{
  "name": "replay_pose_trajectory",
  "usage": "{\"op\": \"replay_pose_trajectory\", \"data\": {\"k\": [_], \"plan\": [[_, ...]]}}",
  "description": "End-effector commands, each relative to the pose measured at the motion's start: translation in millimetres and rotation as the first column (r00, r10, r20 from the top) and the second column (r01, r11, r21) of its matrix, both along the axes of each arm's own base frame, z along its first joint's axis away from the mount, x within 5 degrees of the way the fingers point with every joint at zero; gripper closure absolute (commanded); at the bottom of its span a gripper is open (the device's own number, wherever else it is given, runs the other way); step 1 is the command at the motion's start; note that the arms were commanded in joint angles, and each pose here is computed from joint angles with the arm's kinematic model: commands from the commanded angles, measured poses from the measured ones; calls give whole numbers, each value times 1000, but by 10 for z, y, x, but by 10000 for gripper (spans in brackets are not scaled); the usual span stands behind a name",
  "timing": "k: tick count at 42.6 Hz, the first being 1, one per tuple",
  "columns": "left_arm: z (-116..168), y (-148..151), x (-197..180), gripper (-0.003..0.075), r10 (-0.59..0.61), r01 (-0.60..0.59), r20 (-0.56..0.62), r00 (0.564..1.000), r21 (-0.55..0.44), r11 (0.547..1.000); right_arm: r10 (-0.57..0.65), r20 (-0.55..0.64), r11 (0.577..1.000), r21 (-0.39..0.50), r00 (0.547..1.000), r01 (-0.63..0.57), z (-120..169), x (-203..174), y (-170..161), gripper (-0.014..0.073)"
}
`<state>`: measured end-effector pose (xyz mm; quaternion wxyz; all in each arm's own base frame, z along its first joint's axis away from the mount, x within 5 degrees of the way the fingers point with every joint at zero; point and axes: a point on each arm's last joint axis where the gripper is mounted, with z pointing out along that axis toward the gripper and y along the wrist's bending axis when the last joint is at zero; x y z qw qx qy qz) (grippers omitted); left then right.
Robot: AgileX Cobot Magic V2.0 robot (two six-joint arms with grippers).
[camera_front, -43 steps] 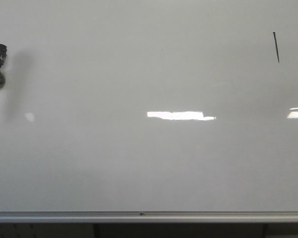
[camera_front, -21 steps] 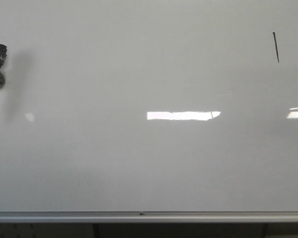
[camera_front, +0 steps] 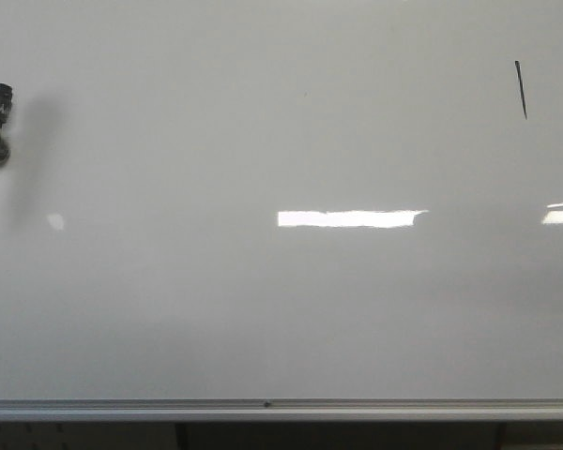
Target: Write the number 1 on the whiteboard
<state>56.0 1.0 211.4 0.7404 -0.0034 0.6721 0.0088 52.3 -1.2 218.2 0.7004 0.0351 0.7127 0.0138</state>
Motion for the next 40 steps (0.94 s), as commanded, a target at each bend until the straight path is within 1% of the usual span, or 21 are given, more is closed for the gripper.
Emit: {"op": "replay_pose_trajectory", "data": {"k": [1, 3, 8, 40], "plan": [[12, -1, -14, 741, -4, 5, 79, 997, -9, 1000, -17, 194, 1000, -6, 981, 19, 75, 1, -13, 664], [12, -1, -14, 741, -4, 5, 79, 997, -9, 1000, -21, 229, 1000, -6, 973, 23, 37, 1, -17, 664], [12, -1, -14, 741, -4, 5, 79, 997, -9, 1000, -22, 247, 1000, -7, 969, 24, 59, -4, -17, 664], [11, -1, -13, 741, -4, 5, 77, 997, -9, 1000, -22, 245, 1000, -7, 969, 24, 58, -3, -17, 664]]}}
